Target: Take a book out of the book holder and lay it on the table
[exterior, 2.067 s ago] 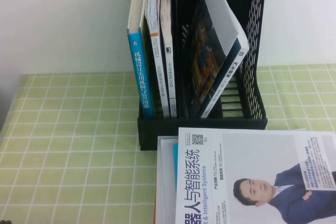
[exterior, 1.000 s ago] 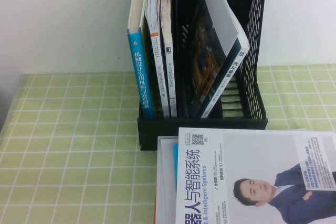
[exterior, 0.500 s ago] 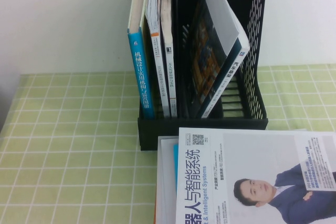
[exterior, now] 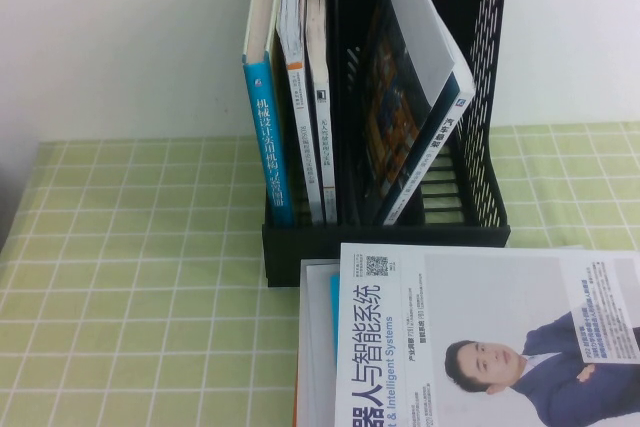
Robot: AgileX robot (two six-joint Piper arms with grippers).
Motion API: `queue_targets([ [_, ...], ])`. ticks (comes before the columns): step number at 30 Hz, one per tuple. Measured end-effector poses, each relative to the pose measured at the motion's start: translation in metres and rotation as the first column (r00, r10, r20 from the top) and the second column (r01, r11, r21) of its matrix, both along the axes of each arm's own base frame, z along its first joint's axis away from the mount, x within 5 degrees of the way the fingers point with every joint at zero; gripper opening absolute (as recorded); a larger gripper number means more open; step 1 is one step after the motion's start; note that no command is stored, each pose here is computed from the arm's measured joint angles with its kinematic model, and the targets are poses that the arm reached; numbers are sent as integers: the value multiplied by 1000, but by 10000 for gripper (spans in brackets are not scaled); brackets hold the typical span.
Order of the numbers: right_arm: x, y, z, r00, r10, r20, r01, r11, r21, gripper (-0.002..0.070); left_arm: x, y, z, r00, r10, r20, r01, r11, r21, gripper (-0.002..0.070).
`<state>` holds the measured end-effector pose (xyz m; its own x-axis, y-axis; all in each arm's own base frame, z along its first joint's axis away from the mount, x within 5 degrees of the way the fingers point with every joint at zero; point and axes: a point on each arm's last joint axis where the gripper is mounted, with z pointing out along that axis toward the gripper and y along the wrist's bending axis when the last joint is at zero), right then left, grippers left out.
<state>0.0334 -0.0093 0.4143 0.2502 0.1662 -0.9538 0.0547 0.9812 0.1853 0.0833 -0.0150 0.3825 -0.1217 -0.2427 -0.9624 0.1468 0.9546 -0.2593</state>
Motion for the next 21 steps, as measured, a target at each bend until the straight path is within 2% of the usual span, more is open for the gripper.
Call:
queue_targets([
  [3,12,-5,-16,976,-67,-206,59,997,-42,-1,23,-4,-18,980,-11,-197,24,998,63,-3],
  [5,13,-6,-24,955,-73,-287,69,997,-24,-1,34,-6,-28,956,-13,-292,38,996,81,-3],
  [9,12,-1,-44,888,6,-460,40,995,91,-1,49,-14,-39,919,-79,-386,99,995,32,-3],
  [11,16,8,-57,850,103,-516,-47,992,121,-1,53,-23,-41,905,-179,-386,215,975,52,-3],
  [12,18,14,-65,827,162,-538,-128,987,99,-1,56,-30,-42,889,-246,-386,290,955,59,-3],
  [15,25,36,-83,747,360,-559,-391,918,68,-1,68,-48,-39,831,-423,-362,471,881,51,-3],
  [18,34,52,-97,678,524,-515,-529,835,154,-1,89,-62,-31,785,-522,-334,567,823,45,-3],
  [21,47,59,-108,637,598,-487,-609,777,159,-1,112,-77,-15,760,-571,-310,619,782,76,-3],
])
